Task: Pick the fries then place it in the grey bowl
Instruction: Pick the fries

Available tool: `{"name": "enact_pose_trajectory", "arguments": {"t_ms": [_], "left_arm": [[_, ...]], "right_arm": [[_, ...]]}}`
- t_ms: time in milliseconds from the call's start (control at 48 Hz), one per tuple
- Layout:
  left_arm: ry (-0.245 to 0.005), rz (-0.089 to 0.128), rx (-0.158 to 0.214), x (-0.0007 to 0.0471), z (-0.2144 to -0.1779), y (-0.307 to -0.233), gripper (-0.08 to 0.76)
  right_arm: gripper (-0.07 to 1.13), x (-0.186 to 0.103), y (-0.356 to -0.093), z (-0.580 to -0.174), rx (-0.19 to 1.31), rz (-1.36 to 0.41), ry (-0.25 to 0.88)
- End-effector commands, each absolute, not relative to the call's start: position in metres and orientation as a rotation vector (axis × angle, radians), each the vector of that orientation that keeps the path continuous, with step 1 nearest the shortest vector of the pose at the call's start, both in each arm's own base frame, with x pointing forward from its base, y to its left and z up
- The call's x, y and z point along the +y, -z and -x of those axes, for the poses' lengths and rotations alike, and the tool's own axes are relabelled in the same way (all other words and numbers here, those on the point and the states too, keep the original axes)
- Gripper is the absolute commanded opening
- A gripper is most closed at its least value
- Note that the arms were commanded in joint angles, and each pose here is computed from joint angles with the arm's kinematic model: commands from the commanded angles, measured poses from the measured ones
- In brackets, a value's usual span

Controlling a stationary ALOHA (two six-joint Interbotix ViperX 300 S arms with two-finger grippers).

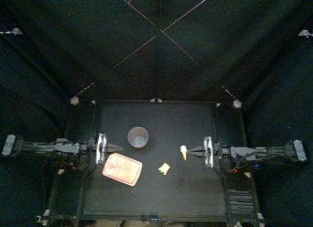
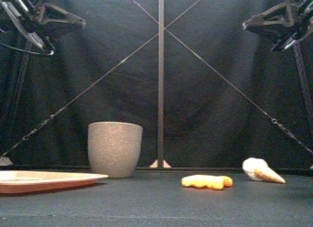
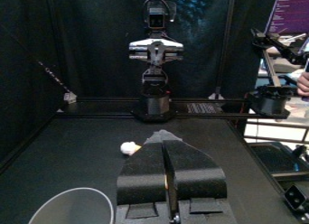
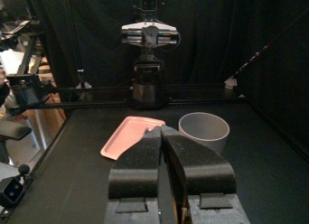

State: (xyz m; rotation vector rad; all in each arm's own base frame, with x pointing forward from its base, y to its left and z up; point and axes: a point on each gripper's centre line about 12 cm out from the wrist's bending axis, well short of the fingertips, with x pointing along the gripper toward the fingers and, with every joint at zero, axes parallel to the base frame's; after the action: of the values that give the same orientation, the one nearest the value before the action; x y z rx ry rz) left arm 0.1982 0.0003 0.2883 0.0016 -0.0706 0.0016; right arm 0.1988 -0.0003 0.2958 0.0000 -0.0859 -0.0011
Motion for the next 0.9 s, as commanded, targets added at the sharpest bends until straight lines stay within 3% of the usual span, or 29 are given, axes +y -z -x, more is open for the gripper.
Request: {"name": "enact_pose_trajectory", "arguments": {"t_ms": [21, 312, 417, 708, 771, 896], "left_arm": [[-0.002, -0.011, -0.095, 0.0006, -0.2014, -0.298, 0.023], [-0.026, -0.014, -0.126, 0.0055, -0.2015, -0.3018, -0.001], [-0.041, -0.013, -0.122, 0.0086, -0.2016, -0.3008, -0.001], [-0.053, -0.014, -0.115, 0.0108, -0.2011, -0.2977, -0.001], [-0.056, -0.014, -0.113, 0.0114, -0.201, -0.297, -0.001], [-0.064, -0.016, -0.112, 0.0131, -0.2007, -0.296, -0.001]], "right_arm": [[-0.01, -0.001, -0.292, -0.207, -0.058, -0.003, 0.007], [0.06, -0.022, -0.267, -0.277, 0.153, -0.006, 0.077], [0.21, -0.027, -0.258, -0.298, 0.209, 0.0, 0.087], [0.89, -0.036, -0.241, -0.322, 0.221, -0.093, 0.134], [0.96, -0.039, -0.234, -0.322, 0.235, -0.127, 0.155], [0.95, -0.043, -0.222, -0.322, 0.271, -0.162, 0.181]]}}
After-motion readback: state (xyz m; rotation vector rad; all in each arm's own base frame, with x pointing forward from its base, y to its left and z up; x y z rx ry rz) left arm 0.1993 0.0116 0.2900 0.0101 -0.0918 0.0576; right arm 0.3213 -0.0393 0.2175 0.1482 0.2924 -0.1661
